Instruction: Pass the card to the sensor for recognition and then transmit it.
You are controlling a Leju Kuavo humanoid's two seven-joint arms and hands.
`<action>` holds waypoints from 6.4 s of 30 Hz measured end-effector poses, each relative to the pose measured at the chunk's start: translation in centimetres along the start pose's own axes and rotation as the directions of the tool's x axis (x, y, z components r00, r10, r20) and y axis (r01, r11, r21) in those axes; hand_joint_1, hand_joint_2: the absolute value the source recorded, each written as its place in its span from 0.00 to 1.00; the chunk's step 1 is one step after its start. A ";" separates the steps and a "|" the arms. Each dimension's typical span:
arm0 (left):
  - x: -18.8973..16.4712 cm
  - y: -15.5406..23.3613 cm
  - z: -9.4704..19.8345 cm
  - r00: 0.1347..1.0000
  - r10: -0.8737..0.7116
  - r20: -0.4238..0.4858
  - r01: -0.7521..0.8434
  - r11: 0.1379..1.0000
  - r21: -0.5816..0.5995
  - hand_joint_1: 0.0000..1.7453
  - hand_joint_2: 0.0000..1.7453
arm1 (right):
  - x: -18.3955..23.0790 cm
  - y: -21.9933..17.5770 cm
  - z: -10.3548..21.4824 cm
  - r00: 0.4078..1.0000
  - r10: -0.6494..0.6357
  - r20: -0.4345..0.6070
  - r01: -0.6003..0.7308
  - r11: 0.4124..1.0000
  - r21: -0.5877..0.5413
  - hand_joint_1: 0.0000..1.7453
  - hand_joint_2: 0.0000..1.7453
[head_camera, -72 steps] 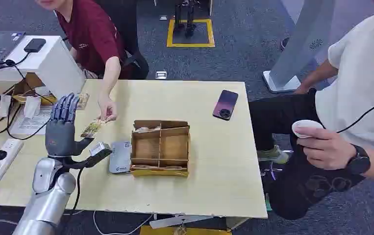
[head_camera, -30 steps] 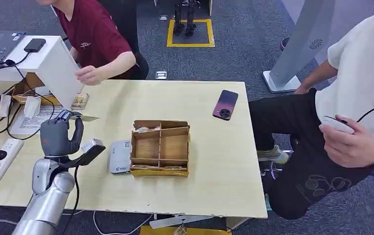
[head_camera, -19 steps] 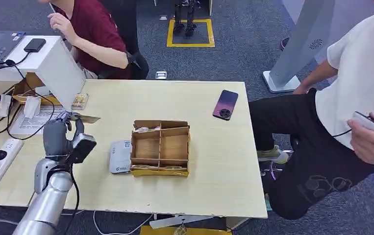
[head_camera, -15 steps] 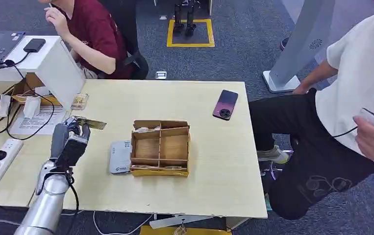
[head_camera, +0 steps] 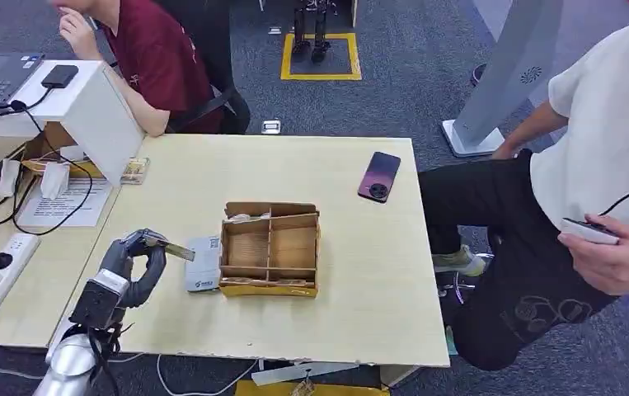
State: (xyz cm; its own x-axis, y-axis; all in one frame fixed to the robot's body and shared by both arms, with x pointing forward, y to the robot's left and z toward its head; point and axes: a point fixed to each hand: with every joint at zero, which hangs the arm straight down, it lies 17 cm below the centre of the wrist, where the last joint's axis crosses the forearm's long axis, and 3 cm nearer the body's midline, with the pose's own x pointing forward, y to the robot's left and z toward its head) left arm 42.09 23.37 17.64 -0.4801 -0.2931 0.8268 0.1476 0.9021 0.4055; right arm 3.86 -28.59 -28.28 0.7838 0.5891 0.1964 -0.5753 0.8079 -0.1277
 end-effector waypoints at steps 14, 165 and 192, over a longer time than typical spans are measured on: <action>-4.4 5.2 -2.1 0.910 -0.379 -0.167 0.405 0.901 0.158 1.00 1.00 | 0.1 0.0 -0.1 1.000 0.015 -0.008 -0.015 1.000 -0.010 0.00 0.00; -8.2 -7.3 -0.4 0.833 -0.547 -0.078 0.508 0.814 -0.281 1.00 1.00 | 0.5 0.7 0.0 0.998 0.055 0.007 -0.055 0.998 0.021 0.00 0.00; -13.2 -5.9 -1.2 0.656 -0.739 -0.153 0.675 0.666 -0.318 1.00 1.00 | 0.5 0.8 0.0 0.996 0.083 0.009 -0.084 0.996 0.027 0.00 0.00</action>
State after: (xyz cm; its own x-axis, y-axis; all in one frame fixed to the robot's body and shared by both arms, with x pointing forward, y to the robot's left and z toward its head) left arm 48.54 21.55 4.82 -0.2916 -0.9074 0.3027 0.0490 0.3019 0.9521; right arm 3.80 -27.59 -28.28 0.7309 0.6543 0.1941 -0.6450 0.7552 -0.1172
